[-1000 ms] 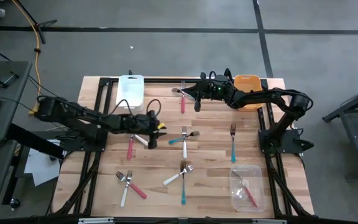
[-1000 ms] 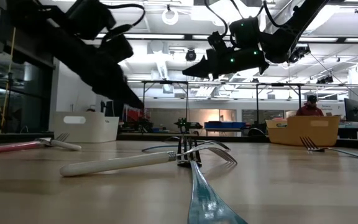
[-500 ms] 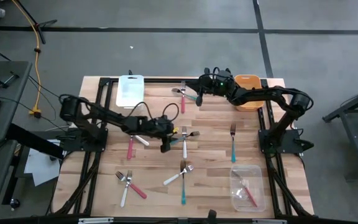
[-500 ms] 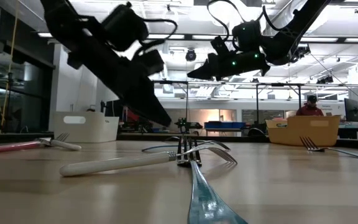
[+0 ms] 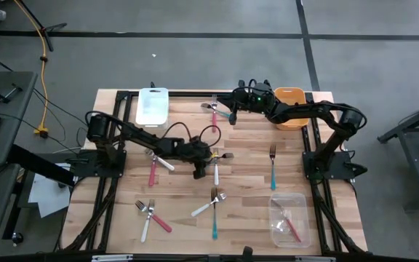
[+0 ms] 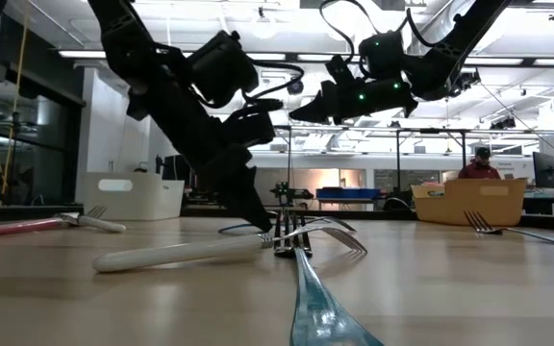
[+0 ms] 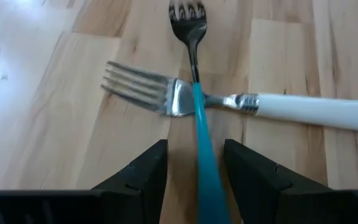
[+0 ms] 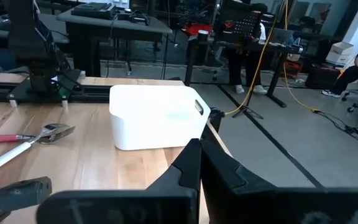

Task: Sort silverware by color (type)
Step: Put the center blue fork into the white bin

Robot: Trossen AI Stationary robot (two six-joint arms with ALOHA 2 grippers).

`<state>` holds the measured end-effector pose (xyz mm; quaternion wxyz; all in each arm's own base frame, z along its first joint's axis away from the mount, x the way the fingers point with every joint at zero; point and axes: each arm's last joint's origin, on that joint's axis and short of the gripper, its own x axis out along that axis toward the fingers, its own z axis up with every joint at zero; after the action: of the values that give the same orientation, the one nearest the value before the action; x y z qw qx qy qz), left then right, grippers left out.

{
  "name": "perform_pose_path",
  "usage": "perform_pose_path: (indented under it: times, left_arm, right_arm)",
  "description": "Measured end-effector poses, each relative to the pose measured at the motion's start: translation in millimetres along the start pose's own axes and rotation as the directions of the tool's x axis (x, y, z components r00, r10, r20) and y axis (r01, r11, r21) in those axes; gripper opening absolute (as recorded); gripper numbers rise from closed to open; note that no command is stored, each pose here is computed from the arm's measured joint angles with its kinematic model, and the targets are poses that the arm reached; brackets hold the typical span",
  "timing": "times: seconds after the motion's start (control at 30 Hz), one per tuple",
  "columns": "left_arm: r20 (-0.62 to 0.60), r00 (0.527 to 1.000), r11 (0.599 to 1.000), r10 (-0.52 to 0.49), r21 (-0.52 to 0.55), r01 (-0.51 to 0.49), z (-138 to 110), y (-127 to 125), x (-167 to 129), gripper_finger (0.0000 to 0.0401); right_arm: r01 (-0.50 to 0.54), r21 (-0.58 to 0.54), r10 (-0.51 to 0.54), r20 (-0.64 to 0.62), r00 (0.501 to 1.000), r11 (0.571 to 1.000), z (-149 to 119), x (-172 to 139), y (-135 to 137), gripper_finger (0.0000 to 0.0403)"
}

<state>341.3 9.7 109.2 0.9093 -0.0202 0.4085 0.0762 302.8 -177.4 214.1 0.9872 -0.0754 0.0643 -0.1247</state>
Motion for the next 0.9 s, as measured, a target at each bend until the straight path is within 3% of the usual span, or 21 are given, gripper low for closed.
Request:
perform_pose_path:
  times: [0.2, 0.53, 0.9]
  left_arm:
    - [-0.022, 1.000, 1.000, 0.001, 0.002, -0.001, -1.0, 0.1, -0.5, 0.0119]
    - [-0.067, 0.998, 0.998, -0.011, 0.060, 0.015, -4.3, 0.0, -1.5, 0.0027]
    - [-0.100, 0.995, 0.996, -0.011, 0.089, 0.020, -2.7, 2.6, -17.2, 0.0026]
  right_arm:
    - [0.000, 0.000, 0.000, 0.000, 1.000, 1.000, 0.0, 0.0, 0.0, 0.0000]
    - [0.000, 0.000, 0.000, -0.001, 1.000, 1.000, -0.1, 0.0, 0.0, 0.0000]
    - [-0.001, 0.009, 0.001, -0.007, 1.000, 1.000, -0.7, 0.0, 0.1, 0.0000]
